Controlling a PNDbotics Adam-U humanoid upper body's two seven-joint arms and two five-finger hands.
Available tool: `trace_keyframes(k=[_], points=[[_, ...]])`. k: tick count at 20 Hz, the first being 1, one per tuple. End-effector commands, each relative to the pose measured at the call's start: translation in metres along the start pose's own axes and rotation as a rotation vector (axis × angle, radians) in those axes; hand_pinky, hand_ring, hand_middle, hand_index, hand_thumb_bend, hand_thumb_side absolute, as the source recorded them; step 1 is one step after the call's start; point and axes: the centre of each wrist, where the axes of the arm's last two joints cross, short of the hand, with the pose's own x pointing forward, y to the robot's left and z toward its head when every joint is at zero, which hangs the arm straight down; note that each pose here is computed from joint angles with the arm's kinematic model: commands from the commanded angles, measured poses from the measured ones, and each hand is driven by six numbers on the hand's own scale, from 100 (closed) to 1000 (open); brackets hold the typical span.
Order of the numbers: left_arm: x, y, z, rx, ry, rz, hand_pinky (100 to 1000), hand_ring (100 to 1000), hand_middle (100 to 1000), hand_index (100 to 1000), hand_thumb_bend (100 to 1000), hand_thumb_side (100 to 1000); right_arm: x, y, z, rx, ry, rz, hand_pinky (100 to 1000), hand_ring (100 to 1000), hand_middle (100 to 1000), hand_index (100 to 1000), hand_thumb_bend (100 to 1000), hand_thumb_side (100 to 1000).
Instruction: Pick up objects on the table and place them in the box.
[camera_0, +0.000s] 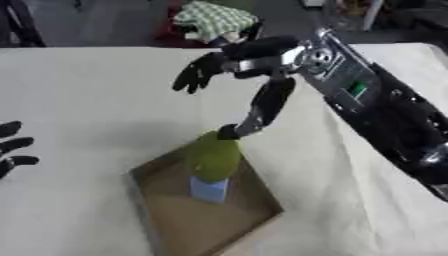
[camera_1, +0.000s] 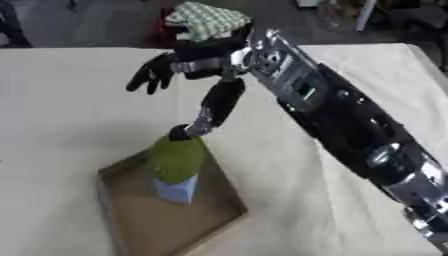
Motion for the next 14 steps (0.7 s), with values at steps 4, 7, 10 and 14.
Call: trace_keyframes(k=[4,7,10,14], points=[[0.006,0.009,0.000,0.019,-0.013,-0.032,616,739,789,734,100,724,0.001,-0.024,0.064,-0.273,0.115,0.010,769,811,863,963,288,438],[0.007,0.011,0.001,0.027,-0.014,-0.034,616,740,790,734,100,724,0.000,-0.018,0.092,-0.443,0.182,-0.013,749,793,841,963,269,433],[0.006,0.013,0.002,0.040,-0.012,-0.037,616,740,790,733,100,724,-0.002,-0.004,0.119,-0.615,0.263,-0.062,720,770,802,954,270,430],[0.006,0.014,0.003,0.046,-0.010,-0.038,616,739,791,733,100,725,-0.004,0.020,0.142,-0.791,0.337,-0.151,697,751,778,939,277,426]])
